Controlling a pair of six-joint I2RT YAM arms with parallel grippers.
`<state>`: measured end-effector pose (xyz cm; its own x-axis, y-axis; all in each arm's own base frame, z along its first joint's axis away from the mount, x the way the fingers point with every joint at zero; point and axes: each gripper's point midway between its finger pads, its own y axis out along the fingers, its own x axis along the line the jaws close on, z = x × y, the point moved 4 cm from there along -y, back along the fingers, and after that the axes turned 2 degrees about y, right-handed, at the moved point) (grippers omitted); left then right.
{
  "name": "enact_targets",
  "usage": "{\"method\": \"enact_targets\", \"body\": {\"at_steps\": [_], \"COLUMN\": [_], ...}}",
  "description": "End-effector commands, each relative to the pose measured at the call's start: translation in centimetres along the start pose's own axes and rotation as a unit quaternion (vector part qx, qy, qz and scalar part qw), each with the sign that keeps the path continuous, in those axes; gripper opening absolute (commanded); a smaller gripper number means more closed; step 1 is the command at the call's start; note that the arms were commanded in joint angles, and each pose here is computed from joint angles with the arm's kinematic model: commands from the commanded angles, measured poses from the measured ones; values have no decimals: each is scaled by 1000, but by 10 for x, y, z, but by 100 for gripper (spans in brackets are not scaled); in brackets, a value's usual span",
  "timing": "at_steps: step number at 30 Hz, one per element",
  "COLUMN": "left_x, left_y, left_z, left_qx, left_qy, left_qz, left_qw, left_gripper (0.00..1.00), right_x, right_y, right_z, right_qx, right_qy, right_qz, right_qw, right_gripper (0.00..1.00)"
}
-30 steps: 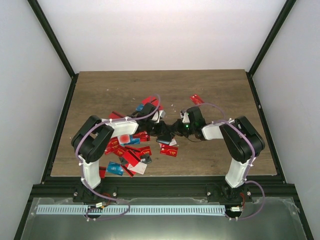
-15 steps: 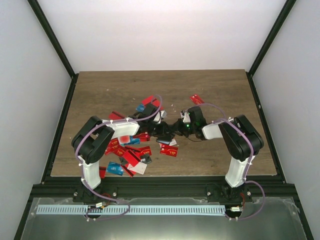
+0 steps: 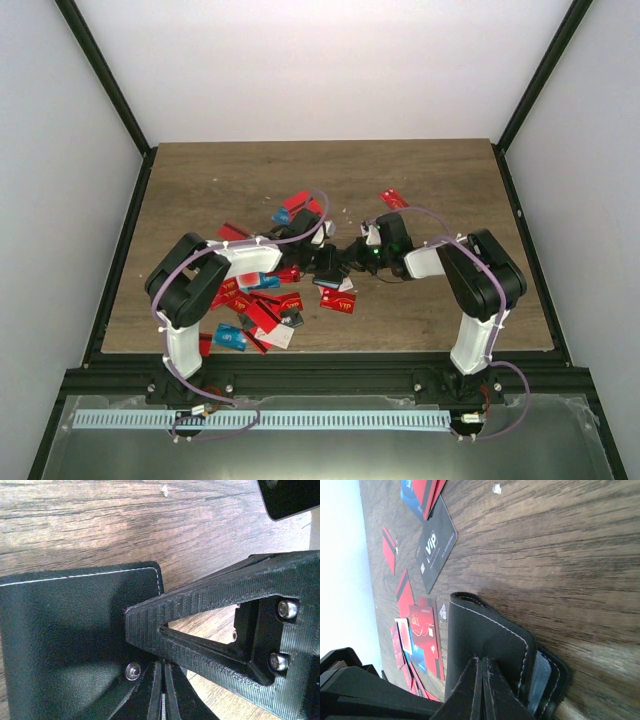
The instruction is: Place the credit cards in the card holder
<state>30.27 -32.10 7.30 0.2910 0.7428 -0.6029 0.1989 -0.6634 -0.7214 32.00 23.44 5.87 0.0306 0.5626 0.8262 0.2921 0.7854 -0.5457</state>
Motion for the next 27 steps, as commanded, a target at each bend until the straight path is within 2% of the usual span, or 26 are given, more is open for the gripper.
{"method": "enact_targets", "body": {"at_steps": [1,12,27], "left_x": [-17,-13,-11], "left_y": [-5,-19,-20], "left_z": [-30,-31,-30], "left_qx": [-56,-68,-65], "left_qy": [32,57,65], "left_qz": [10,-33,-40], "left_qw": [998,995,995], "left_gripper": [4,4,4], "right_x": [-20,-19,-30], "right_y": [6,1,0], "right_z": [26,13,7], "right_qx": [52,40,34], "right_qy": [26,14,16], "right_qz": [20,42,58], "right_qw": [998,998,998], "right_gripper": [1,1,1]}}
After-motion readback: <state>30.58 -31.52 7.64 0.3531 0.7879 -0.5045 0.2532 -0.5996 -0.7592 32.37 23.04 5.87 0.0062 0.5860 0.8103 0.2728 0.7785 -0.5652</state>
